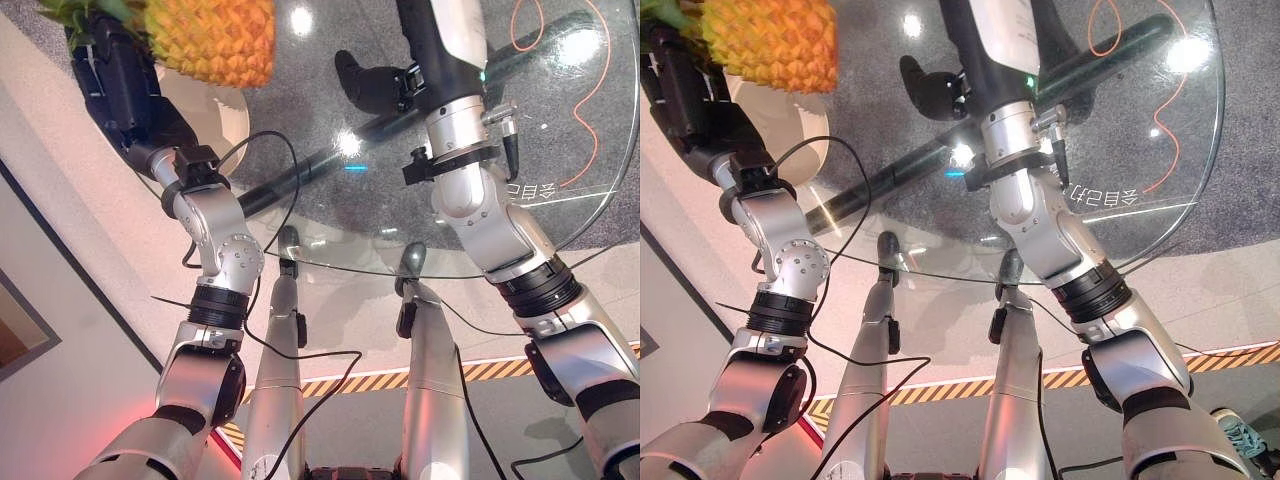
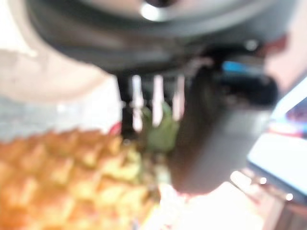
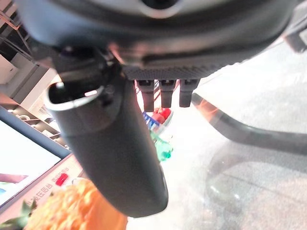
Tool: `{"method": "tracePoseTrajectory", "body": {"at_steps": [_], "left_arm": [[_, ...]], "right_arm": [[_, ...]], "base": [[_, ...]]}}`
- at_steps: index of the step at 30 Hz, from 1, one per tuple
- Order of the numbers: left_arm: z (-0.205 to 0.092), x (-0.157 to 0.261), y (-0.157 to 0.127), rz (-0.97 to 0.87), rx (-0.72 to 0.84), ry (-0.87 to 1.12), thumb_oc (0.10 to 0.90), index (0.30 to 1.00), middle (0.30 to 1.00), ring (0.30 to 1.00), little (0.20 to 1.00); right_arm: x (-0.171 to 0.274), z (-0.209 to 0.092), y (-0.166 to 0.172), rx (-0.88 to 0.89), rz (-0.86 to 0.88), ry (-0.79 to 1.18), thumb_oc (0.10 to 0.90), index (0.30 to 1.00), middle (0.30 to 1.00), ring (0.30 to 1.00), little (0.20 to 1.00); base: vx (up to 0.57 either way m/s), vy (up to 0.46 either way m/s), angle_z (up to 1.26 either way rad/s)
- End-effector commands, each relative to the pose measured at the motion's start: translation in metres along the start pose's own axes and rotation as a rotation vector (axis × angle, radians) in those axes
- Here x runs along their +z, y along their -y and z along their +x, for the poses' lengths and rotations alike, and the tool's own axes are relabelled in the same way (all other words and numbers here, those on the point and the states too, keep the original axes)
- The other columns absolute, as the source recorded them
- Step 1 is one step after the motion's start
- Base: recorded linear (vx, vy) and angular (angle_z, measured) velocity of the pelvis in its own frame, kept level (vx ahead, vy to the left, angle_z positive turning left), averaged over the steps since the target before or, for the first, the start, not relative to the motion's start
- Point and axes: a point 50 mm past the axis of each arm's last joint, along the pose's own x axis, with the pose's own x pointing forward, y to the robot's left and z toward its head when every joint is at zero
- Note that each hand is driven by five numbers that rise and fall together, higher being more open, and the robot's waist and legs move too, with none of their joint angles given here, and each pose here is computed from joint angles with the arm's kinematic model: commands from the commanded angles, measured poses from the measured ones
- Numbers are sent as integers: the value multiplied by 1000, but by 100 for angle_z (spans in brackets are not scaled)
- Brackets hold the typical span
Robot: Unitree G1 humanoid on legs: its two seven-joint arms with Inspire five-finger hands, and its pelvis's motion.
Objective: Pick up the fruit to the plate
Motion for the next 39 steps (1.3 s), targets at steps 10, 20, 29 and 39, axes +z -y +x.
{"method": "tracePoseTrajectory", "body": {"at_steps": [10, 20, 29, 39], "left_arm": [[19, 46, 63, -34, -242, 327, 100, 300, 300, 300, 200], [24, 52, 65, 114, -237, 416, 100, 300, 300, 300, 200], [30, 63, 60, 189, -210, 498, 100, 300, 300, 300, 200], [45, 78, 44, 306, -139, 580, 100, 300, 300, 300, 200]], "right_arm": [[40, 23, 29, -175, 67, 183, 800, 900, 900, 900, 900], [16, 17, 36, -289, 62, 79, 800, 900, 900, 900, 900], [-24, -1, 46, -448, 23, -78, 800, 900, 900, 900, 900], [-86, -45, 68, -694, -47, -360, 800, 900, 900, 900, 900]], "base": [[0, 0, 0], [-4, 3, 0], [-5, 7, 0], [-12, 8, 0]]}}
